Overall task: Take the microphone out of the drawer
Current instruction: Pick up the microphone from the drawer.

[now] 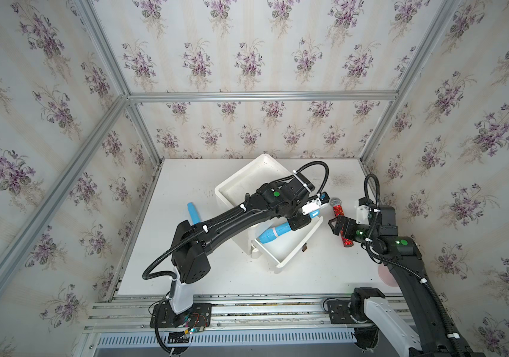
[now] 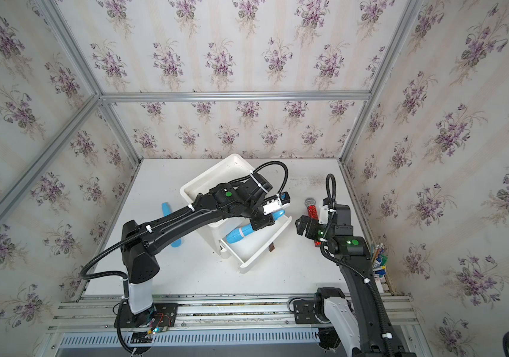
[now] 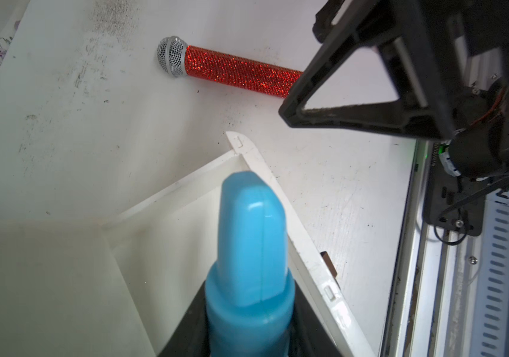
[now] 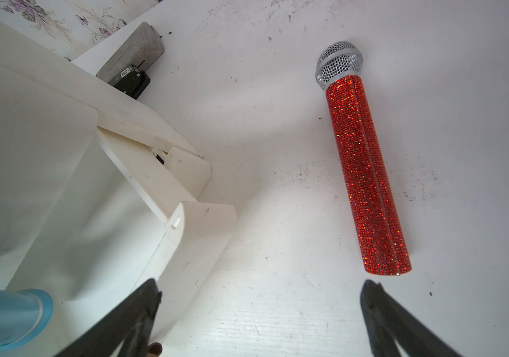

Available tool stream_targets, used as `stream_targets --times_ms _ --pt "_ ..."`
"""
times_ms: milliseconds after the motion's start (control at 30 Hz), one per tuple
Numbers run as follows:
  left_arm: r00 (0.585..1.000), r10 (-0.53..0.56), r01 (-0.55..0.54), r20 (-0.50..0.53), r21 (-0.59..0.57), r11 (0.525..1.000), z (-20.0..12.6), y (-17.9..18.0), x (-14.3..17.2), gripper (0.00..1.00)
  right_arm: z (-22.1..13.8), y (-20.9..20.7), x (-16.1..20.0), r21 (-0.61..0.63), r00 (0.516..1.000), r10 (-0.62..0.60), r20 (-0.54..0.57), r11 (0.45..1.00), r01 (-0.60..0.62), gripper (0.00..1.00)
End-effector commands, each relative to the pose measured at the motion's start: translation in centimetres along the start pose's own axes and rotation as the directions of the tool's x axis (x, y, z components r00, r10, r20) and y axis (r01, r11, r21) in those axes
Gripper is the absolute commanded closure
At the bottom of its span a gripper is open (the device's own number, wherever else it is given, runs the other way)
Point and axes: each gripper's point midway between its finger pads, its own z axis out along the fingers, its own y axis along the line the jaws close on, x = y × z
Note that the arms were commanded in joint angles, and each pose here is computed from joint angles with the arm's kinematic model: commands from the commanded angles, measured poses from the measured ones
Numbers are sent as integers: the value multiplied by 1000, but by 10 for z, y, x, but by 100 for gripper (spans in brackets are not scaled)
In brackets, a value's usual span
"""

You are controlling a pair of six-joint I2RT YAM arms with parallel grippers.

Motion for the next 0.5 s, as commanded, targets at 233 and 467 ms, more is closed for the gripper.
stream_targets --times_ms 233,467 --pt "972 -24 3 233 90 996 -55 -20 -47 83 -1 3 -5 -11 1000 -1 21 1000 2 0" --pt "941 -35 15 337 64 998 -111 -23 -63 83 -1 3 -5 -13 1000 -2 22 1000 2 0"
